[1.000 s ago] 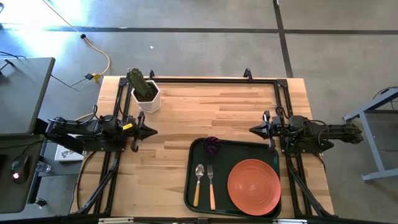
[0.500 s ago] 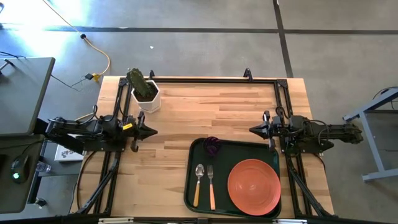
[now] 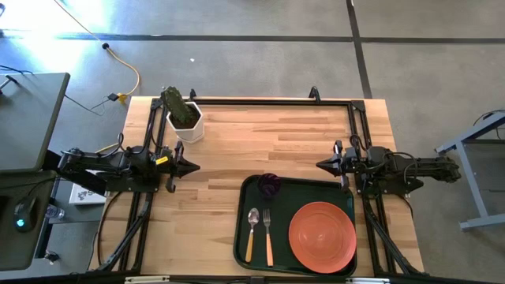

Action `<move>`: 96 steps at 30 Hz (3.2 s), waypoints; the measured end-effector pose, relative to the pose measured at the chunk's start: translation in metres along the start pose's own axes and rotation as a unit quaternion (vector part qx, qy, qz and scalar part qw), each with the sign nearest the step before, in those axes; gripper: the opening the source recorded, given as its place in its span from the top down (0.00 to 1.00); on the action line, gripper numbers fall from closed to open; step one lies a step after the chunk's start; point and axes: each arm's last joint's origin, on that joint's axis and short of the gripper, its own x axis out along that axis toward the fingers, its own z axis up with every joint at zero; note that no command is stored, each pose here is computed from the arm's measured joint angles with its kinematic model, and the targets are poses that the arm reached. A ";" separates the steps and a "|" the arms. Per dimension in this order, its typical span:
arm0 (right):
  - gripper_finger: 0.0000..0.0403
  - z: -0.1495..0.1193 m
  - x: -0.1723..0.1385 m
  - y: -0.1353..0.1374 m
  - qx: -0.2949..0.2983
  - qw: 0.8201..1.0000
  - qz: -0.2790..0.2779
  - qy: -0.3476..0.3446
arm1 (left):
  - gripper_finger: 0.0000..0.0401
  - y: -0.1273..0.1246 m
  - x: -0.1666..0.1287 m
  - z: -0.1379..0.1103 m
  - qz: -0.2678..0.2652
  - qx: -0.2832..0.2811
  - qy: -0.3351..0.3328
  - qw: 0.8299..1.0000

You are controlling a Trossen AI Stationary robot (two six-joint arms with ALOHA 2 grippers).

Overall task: Pick and place plate/cup/fork/spoon on tray
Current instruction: Return to Home Position

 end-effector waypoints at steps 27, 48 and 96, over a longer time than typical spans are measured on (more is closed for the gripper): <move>1.00 0.000 0.000 0.000 0.000 1.000 0.000 0.000 | 1.00 0.000 0.000 0.000 0.000 0.000 0.000 1.000; 1.00 0.000 0.000 0.000 0.000 1.000 0.000 0.000 | 1.00 0.000 0.000 0.000 0.000 0.000 0.000 1.000; 1.00 0.000 0.000 0.000 0.000 1.000 0.000 0.000 | 1.00 0.003 0.013 -0.020 0.021 0.007 0.119 0.993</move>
